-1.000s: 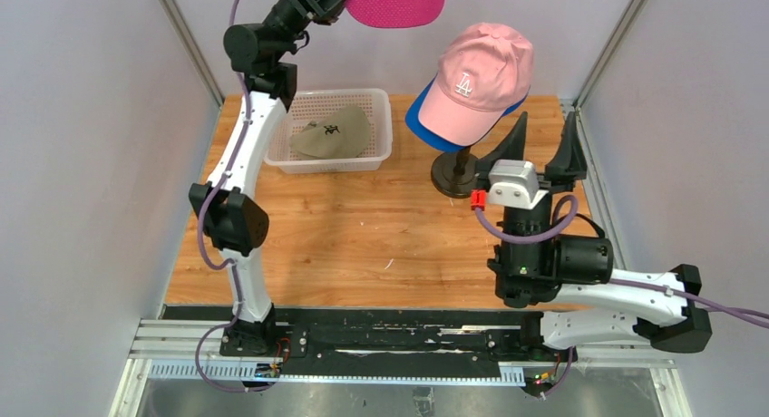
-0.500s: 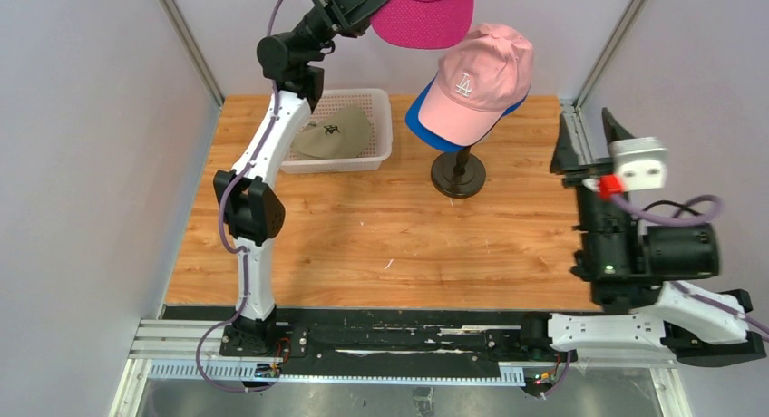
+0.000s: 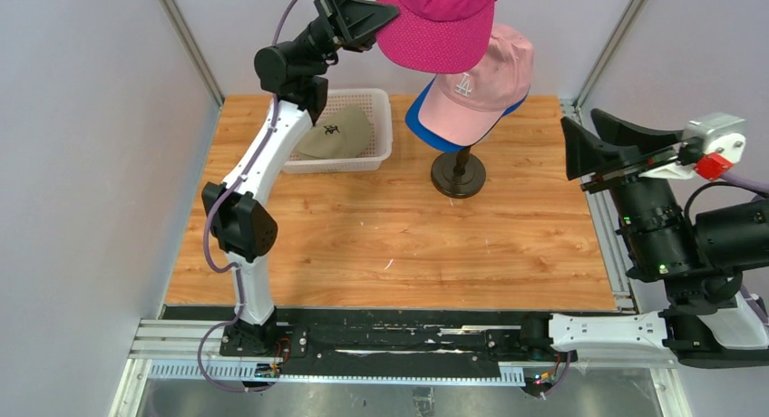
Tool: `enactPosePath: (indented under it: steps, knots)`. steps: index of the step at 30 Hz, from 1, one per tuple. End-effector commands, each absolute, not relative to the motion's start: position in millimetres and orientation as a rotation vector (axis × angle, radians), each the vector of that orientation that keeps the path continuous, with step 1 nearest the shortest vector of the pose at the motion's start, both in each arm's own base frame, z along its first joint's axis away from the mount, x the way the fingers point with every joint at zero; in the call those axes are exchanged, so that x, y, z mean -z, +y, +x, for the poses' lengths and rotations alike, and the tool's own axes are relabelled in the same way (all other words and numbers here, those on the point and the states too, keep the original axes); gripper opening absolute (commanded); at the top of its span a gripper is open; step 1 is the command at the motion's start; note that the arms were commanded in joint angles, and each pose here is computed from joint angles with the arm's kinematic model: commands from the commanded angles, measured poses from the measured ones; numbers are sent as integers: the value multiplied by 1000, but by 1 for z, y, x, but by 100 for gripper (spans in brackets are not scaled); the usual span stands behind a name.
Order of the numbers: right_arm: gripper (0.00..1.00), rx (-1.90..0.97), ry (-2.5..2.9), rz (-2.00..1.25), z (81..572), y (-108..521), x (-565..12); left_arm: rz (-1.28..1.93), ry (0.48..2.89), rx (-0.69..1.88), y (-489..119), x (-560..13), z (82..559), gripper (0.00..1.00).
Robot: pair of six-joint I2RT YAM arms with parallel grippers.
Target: Stack the hats
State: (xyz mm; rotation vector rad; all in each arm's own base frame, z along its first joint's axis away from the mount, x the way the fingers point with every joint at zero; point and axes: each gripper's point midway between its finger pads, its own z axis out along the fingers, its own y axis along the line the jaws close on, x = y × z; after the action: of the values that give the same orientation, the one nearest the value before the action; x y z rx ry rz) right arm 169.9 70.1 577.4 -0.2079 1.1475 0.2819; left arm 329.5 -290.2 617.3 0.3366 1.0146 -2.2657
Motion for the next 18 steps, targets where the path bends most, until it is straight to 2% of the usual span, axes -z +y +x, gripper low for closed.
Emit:
enactPosePath:
  steps: [1, 12, 18]
  knots:
    - [45, -446, 1171, -253, 161, 96, -576, 399, 976, 2300, -281, -637, 290, 0]
    - [45, -640, 1173, -262, 151, 138, -583, 375, 1031, 2324, -273, -641, 258, 0]
    - [53, -510, 1206, -309, 165, 169, -589, 398, 1036, 2309, -271, -643, 248, 0]
